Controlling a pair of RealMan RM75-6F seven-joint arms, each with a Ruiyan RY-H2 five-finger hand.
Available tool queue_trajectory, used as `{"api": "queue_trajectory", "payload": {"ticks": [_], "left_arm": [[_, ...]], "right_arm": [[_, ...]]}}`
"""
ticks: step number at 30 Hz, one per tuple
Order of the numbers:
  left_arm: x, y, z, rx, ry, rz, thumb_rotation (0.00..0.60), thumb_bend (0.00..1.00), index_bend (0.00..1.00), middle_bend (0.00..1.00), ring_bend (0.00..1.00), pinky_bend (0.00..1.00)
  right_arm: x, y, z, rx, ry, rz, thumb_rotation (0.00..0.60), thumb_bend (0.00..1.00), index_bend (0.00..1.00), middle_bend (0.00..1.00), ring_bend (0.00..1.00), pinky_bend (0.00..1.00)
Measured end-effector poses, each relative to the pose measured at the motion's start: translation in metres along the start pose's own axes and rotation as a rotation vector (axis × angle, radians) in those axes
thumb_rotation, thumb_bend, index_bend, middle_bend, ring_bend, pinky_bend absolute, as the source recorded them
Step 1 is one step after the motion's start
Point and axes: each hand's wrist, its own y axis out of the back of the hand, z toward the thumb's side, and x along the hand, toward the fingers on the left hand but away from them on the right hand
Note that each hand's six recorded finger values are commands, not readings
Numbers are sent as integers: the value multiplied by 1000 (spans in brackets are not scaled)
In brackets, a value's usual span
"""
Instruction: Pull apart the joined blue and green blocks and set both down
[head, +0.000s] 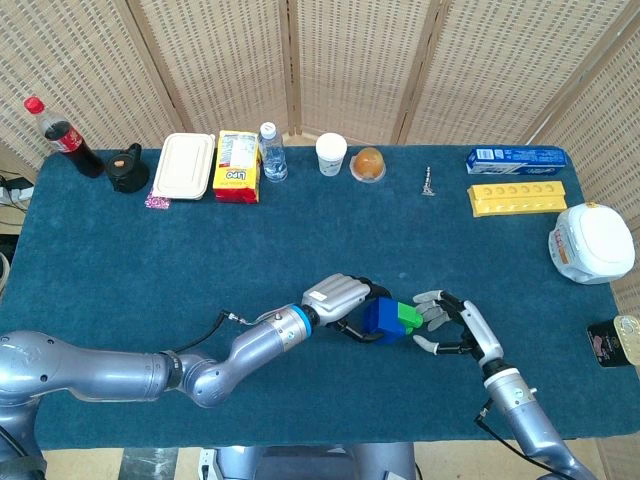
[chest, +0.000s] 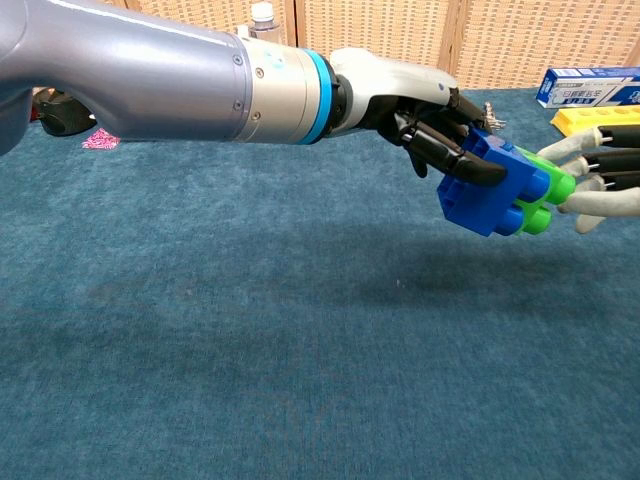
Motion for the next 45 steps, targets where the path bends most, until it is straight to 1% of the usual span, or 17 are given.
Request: {"api": "queue_trajectory", "payload": {"ticks": [6, 9, 13, 18, 28, 45], "left_arm": [[2, 0, 2, -18, -15, 10, 331, 426, 412, 337, 228, 265], [2, -1, 3, -29, -27, 14, 332, 426, 412, 336, 228, 265], [3, -1, 5, -75, -36, 9, 329, 427, 412, 336, 228, 265], [2, 0, 3, -90, -46, 11, 328, 427, 411, 337, 228, 265], [2, 2, -2, -109, -48, 28, 330, 427, 412, 336, 228, 265], [0, 3, -3, -128, -61, 34, 329, 427, 412, 337, 228, 265]], "right_arm": [[-3, -5, 2, -36, 13, 31, 600, 267, 354, 447, 472, 446], [-5, -6, 2, -61, 20, 41, 600, 267, 386, 477, 507, 467], [-7, -8, 3, -95, 31, 52, 600, 267, 429, 512, 545, 491], [-10, -8, 3, -115, 41, 56, 600, 267, 475, 552, 592, 529], [-10, -5, 3, -126, 56, 40, 600, 268, 536, 614, 693, 593], [-7, -3, 3, -116, 61, 25, 600, 273, 580, 659, 758, 658]]}}
